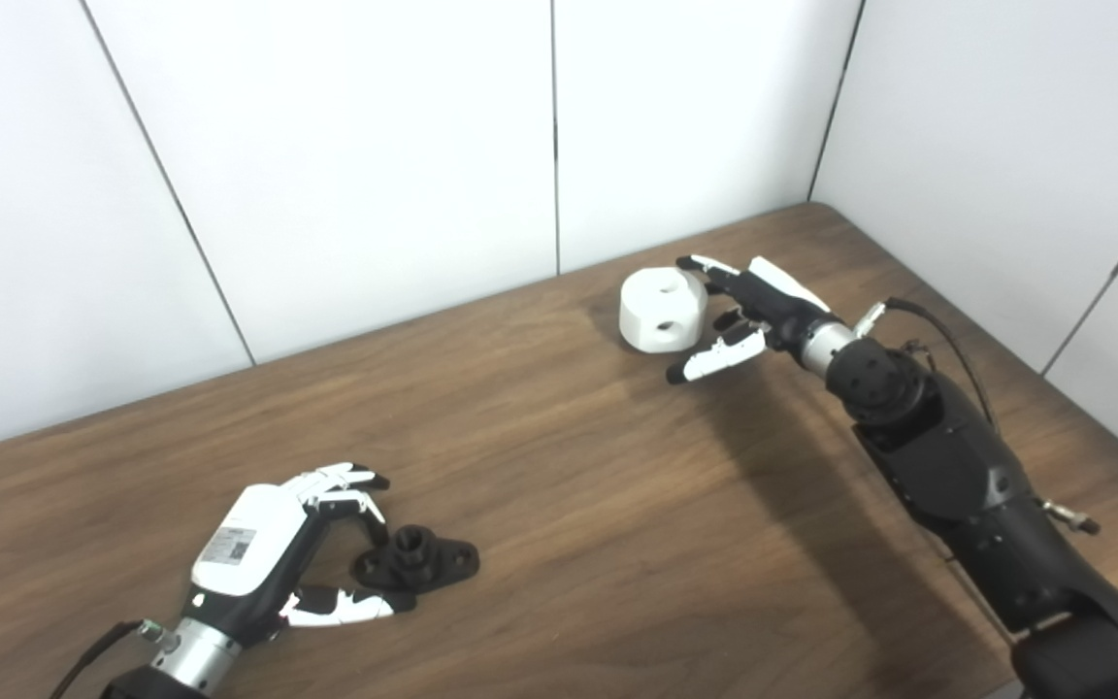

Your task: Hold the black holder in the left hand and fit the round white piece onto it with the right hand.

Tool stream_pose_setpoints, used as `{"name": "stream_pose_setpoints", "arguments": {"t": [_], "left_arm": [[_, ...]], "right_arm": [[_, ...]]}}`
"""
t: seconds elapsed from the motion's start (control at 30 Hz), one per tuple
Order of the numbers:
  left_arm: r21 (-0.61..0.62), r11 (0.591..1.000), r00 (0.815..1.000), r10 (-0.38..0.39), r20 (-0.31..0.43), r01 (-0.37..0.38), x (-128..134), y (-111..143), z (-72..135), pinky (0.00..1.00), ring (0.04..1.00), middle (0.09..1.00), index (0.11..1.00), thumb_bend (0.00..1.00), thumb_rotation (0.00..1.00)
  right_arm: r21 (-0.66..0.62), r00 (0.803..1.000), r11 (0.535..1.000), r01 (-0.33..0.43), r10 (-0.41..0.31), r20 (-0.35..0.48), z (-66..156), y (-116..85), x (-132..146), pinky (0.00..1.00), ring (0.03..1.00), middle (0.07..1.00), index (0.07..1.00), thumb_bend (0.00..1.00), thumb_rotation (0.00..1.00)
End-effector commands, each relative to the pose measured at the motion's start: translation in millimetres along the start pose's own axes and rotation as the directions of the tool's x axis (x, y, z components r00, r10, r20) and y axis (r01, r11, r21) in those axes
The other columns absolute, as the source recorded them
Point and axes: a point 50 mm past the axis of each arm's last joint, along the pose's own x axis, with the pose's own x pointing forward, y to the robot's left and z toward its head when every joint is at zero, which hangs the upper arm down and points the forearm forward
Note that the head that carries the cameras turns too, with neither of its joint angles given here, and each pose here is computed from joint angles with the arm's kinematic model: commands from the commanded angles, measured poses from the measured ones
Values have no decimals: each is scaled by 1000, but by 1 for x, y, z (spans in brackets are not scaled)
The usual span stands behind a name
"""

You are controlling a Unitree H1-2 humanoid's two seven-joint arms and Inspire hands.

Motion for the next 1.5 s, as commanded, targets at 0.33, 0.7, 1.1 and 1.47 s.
{"name": "stream_pose_setpoints", "arguments": {"t": [0.33, 0.7, 1.1, 1.47], "left_arm": [[-12, 986, 977, -169, -131, 169, -61, -44, -20, 751, 820, 770, 480, 524, 52], [-15, 980, 971, -196, -138, 196, -62, -39, -20, 758, 825, 776, 480, 524, 52], [-14, 979, 968, -204, -149, 204, -60, -35, -20, 776, 842, 787, 480, 524, 52], [-28, 974, 959, -227, -171, 226, -58, -34, -14, 812, 868, 809, 482, 524, 52]], "right_arm": [[-17, 998, 998, 59, -58, 27, 13, -6, 29, 741, 902, 956, 930, 935, 297], [-20, 998, 998, 57, -57, 7, 5, -1, 27, 783, 915, 956, 941, 914, 272], [-64, 999, 997, -39, 41, 34, 17, 8, 34, 723, 892, 945, 917, 925, 213], [-67, 996, 995, -71, 74, 51, 25, 20, 37, 763, 904, 945, 910, 910, 184]]}}
